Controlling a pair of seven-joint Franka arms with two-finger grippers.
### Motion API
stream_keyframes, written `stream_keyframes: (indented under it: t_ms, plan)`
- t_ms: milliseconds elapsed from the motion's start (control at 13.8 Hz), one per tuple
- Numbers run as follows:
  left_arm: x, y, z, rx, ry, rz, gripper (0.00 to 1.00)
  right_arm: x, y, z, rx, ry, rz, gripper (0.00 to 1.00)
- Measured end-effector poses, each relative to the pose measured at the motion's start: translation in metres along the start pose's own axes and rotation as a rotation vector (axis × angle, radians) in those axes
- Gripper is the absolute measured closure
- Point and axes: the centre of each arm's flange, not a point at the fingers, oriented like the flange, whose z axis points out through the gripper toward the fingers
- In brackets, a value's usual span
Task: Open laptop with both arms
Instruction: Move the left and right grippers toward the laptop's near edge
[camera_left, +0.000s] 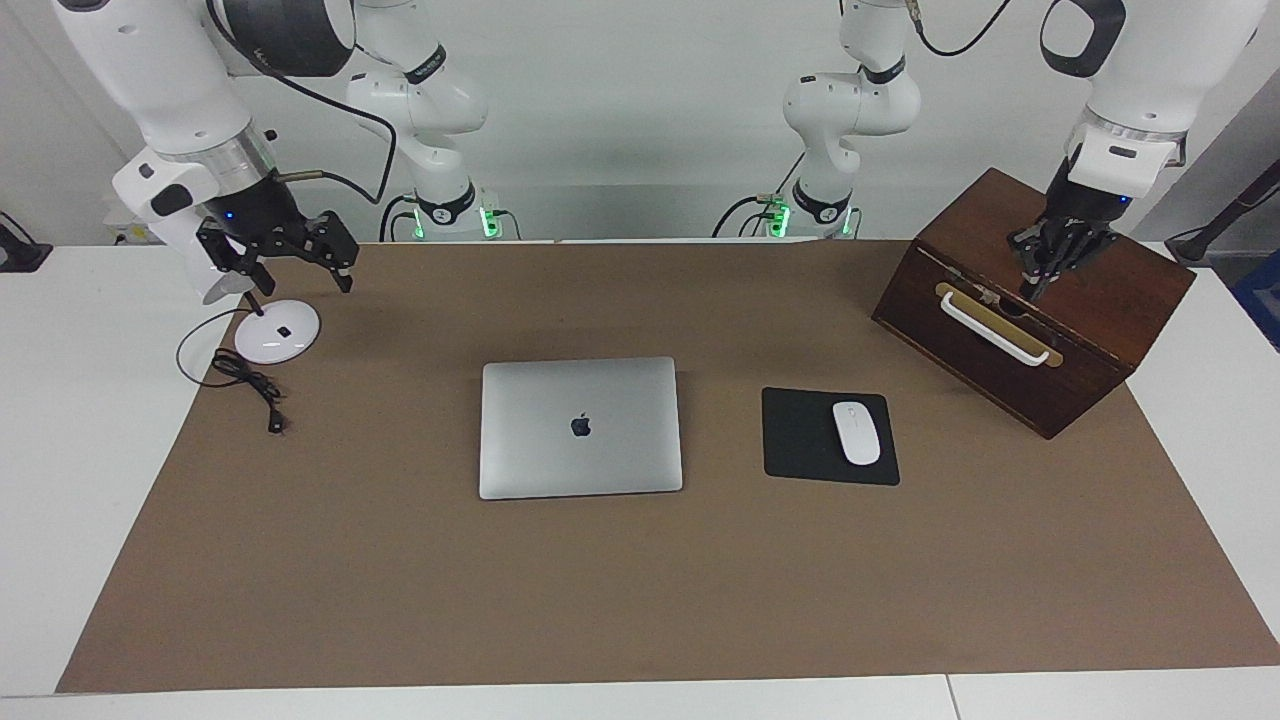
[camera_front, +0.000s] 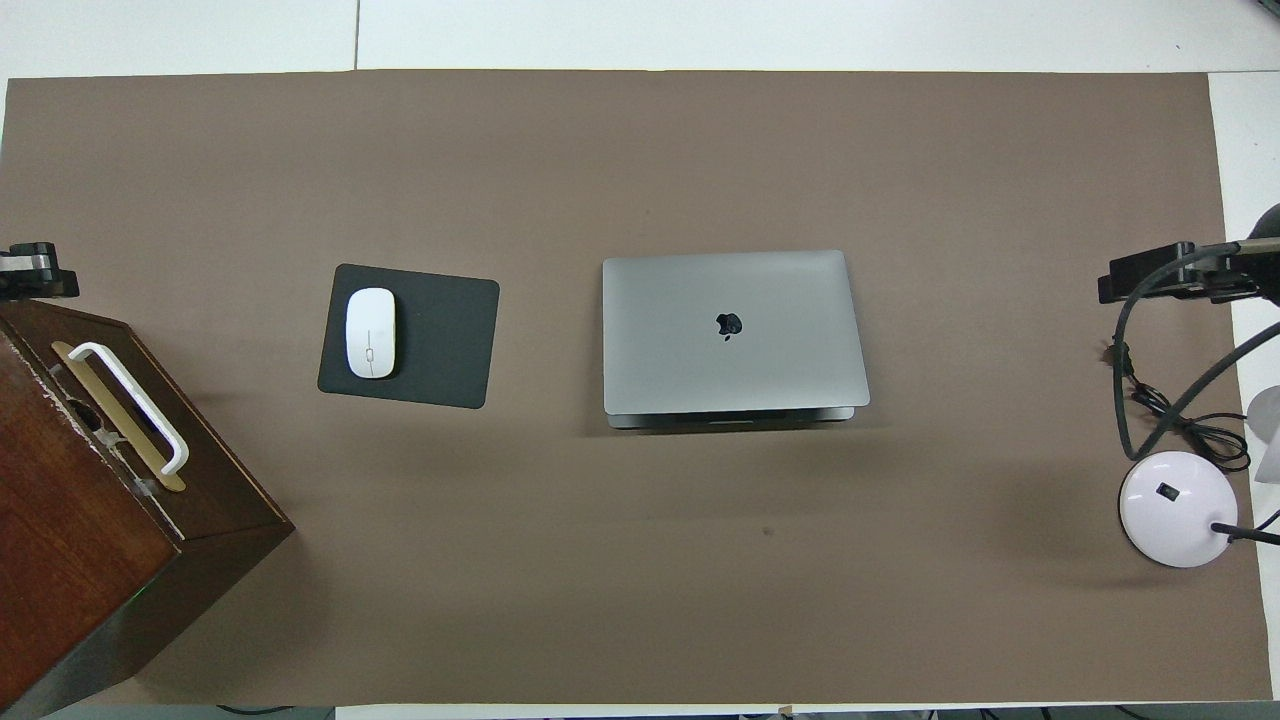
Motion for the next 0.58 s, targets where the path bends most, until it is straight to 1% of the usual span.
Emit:
stream_keyframes:
  t_ms: [72, 145, 217, 434, 578]
  plan:
    - [0.000, 0.002, 0.003, -0.001, 0.004, 0.028, 0.99, 0.003, -0.003, 0.002, 0.001, 0.038, -0.002, 0.00]
    - [0.000, 0.003, 0.006, -0.001, 0.006, 0.063, 0.99, 0.007, -0.006, 0.005, 0.002, 0.091, -0.008, 0.00]
    - [-0.001, 0.003, 0.010, -0.002, 0.015, 0.094, 0.99, 0.012, -0.013, 0.009, 0.003, 0.158, -0.019, 0.00]
    - [-0.012, 0.013, 0.027, -0.020, 0.064, 0.154, 0.99, 0.024, -0.050, 0.008, 0.015, 0.387, -0.076, 0.00]
    - [-0.027, 0.034, 0.041, -0.038, 0.088, 0.196, 0.99, 0.028, -0.078, 0.000, 0.069, 0.510, -0.076, 0.00]
